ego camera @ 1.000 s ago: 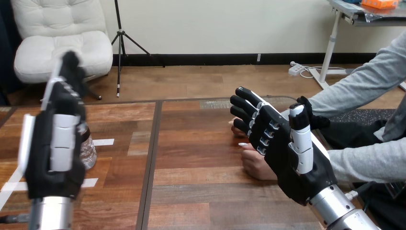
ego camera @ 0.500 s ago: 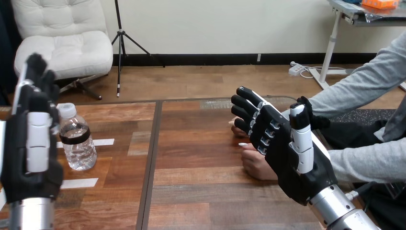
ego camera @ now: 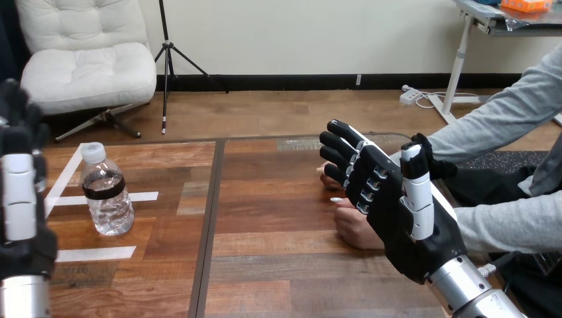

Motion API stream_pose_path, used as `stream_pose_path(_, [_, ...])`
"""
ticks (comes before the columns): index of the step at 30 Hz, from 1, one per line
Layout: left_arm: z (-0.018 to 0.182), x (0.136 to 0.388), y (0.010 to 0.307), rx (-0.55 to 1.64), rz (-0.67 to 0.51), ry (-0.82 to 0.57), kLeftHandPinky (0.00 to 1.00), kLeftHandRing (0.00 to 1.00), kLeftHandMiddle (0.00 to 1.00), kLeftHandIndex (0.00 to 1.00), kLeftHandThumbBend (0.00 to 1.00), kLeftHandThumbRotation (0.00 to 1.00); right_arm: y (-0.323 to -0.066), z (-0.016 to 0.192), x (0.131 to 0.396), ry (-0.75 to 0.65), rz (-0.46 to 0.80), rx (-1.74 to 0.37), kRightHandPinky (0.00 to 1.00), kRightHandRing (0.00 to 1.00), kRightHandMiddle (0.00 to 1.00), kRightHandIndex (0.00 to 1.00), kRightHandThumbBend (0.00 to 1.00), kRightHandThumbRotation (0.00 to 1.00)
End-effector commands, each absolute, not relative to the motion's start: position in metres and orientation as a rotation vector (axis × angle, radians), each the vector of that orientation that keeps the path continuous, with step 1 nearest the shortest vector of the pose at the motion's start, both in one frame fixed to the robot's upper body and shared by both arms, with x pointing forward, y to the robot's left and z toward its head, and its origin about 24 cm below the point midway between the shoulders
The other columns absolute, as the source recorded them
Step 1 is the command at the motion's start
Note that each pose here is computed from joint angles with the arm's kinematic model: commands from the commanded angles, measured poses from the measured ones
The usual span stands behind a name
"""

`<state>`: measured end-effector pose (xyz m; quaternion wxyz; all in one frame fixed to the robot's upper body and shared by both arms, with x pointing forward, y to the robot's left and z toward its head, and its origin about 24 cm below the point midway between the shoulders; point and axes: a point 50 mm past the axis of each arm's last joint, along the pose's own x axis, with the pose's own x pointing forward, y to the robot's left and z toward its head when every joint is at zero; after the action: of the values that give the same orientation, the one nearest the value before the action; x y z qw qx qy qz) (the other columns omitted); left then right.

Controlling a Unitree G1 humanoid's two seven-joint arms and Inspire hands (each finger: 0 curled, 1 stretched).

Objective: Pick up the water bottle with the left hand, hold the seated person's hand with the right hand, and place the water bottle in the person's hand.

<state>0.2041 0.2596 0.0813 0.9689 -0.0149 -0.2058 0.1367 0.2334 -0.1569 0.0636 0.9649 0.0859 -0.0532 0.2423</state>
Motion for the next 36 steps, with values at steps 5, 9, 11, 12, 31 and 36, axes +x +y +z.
stream_pose_path(5, [0.095,0.214,0.270,0.005,0.308,-0.479,0.95,0.95,0.94,0.91,0.74,0.85,-0.154,0.088,0.240,-0.223,0.510,0.151,1.00,0.97,0.94,0.93,0.90,1.00])
stream_pose_path(9, [0.094,0.213,0.274,0.007,0.318,-0.475,0.96,0.95,0.94,0.90,0.74,0.84,-0.154,0.088,0.240,-0.222,0.509,0.150,1.00,0.97,0.94,0.93,0.90,1.00])
stream_pose_path(11, [0.093,0.213,0.275,0.010,0.322,-0.474,0.96,0.95,0.94,0.90,0.73,0.83,-0.154,0.088,0.240,-0.222,0.508,0.150,1.00,0.97,0.94,0.93,0.91,1.00])
stream_pose_path(12, [0.093,0.213,0.276,0.016,0.325,-0.473,0.96,0.95,0.94,0.90,0.73,0.83,-0.154,0.088,0.240,-0.221,0.507,0.153,1.00,0.97,0.94,0.93,0.91,1.00])
stream_pose_path(31, [0.089,0.216,0.273,0.071,0.345,-0.407,0.97,0.96,0.95,0.92,0.80,0.41,-0.153,0.089,0.239,-0.210,0.507,0.156,1.00,0.96,0.94,0.92,0.92,1.00])
stream_pose_path(36, [0.089,0.216,0.273,0.129,0.351,-0.376,0.96,0.96,0.95,0.92,0.91,0.25,-0.153,0.089,0.239,-0.211,0.506,0.157,1.00,0.96,0.94,0.92,0.92,1.00])
